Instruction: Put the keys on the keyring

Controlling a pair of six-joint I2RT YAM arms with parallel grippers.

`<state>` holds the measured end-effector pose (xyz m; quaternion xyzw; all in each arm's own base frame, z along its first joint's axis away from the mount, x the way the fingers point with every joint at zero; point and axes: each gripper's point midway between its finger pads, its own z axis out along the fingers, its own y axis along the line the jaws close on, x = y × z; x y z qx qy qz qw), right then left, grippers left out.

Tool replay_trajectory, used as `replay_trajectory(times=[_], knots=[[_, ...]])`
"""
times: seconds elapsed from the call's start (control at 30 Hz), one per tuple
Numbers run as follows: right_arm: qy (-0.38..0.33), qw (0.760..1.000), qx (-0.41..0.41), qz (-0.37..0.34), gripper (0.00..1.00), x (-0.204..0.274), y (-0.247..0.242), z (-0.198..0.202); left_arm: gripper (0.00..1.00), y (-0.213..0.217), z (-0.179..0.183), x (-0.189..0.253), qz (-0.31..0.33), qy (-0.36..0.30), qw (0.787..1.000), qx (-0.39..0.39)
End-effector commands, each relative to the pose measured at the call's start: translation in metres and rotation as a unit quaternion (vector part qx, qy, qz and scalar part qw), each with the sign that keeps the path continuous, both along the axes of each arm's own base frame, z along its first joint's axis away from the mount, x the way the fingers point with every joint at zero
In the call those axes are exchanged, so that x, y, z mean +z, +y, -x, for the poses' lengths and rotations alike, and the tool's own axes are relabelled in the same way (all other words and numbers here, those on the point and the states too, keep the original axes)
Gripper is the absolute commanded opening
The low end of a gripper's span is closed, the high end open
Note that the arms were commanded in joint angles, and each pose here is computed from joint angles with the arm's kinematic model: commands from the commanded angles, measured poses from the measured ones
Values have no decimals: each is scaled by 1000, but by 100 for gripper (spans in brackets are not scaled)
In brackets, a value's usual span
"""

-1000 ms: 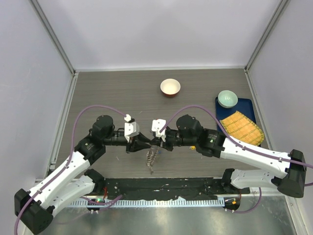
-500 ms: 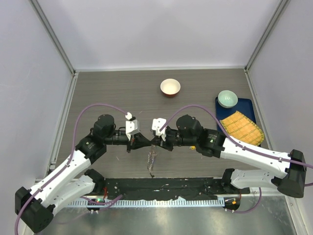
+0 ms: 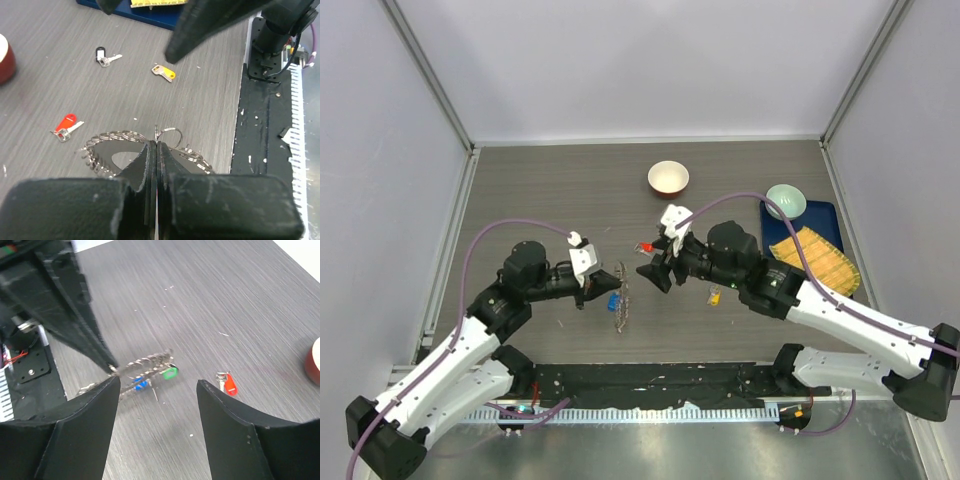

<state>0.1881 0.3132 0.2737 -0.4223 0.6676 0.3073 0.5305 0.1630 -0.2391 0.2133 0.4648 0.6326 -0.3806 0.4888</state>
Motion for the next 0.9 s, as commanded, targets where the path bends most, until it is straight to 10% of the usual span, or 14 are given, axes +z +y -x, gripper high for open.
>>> replay_trajectory(times=[0.0, 0.37, 0.87], knots=[[26, 999, -18, -30, 69, 3, -6, -9, 0, 1, -4, 24, 10, -78, 997, -10], [85, 993, -78, 5, 71, -45, -15, -40, 0, 9, -7, 20, -33, -107, 994, -10], [131, 972, -163, 107, 71, -119, -21, -116, 0, 45, -35, -20, -155, 9, 980, 124]])
